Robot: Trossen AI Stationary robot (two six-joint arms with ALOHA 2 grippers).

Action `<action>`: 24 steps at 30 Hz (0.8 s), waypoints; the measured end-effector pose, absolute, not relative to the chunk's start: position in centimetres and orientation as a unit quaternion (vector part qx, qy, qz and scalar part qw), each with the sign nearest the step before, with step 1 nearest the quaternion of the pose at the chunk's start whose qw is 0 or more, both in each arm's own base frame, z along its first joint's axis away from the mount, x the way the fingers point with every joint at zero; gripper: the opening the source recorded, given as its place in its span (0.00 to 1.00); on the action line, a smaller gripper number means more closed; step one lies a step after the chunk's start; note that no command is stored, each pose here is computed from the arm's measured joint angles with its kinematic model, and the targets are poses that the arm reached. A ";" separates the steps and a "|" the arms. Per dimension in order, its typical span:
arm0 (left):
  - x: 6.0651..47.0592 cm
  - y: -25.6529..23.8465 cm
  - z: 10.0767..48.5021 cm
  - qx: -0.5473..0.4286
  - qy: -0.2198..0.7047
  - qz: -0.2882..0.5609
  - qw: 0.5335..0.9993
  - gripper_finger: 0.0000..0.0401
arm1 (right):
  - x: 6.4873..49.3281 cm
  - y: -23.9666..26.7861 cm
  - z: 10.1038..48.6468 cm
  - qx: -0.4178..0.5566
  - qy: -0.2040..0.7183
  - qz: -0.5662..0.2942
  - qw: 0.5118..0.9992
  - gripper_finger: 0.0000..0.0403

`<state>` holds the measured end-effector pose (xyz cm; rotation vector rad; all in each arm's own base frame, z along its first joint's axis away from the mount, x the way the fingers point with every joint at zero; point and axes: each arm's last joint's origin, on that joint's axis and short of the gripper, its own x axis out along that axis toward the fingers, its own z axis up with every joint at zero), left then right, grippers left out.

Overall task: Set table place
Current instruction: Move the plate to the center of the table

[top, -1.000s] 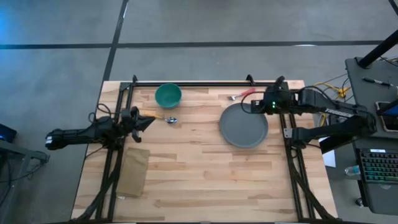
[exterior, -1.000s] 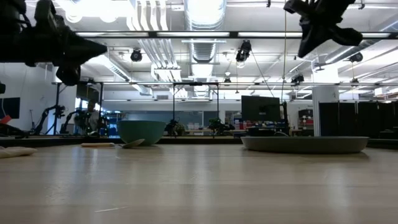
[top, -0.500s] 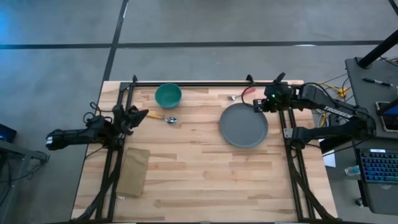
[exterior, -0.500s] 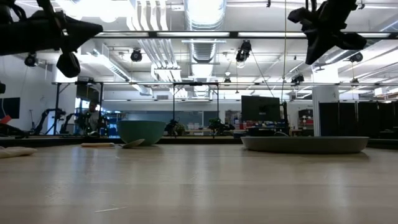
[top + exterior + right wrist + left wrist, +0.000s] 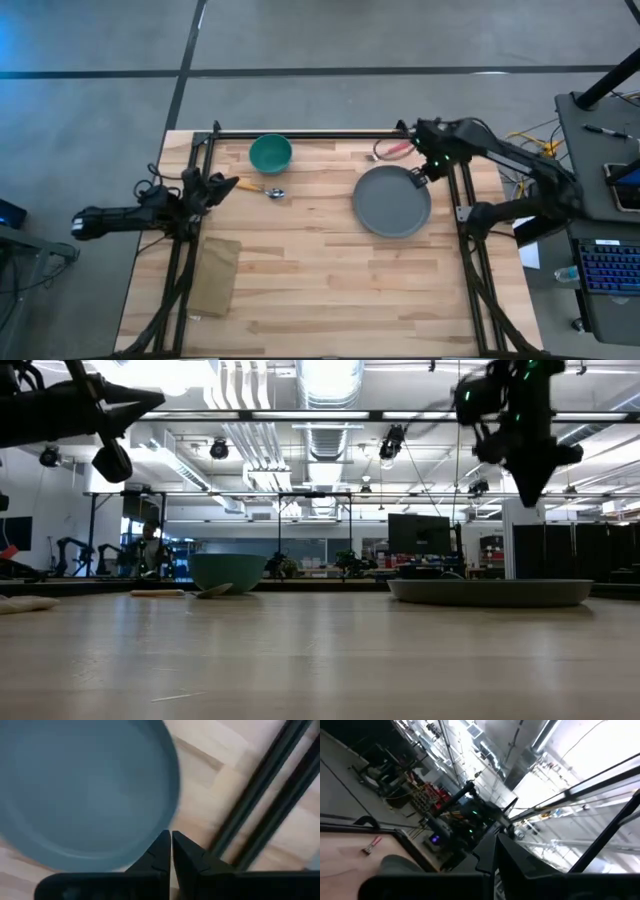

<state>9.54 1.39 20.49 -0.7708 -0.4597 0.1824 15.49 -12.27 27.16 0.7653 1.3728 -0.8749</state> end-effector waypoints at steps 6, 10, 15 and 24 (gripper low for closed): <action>10.1 1.4 20.0 -0.371 -0.193 0.093 0.903 0.00 | 16.3 -16.4 23.3 0.332 0.666 -0.306 0.594 0.13; 10.4 1.4 19.8 -0.371 -0.180 0.097 0.906 0.00 | 17.4 -17.5 21.5 0.322 0.680 -0.267 0.602 0.25; 10.6 1.4 19.7 -0.370 -0.171 0.101 0.907 0.00 | 18.5 -18.9 20.5 0.279 0.657 -0.259 0.650 0.39; 10.8 1.4 19.5 -0.370 -0.161 0.107 0.909 0.00 | 18.3 -22.0 18.2 0.263 0.648 -0.289 0.654 0.44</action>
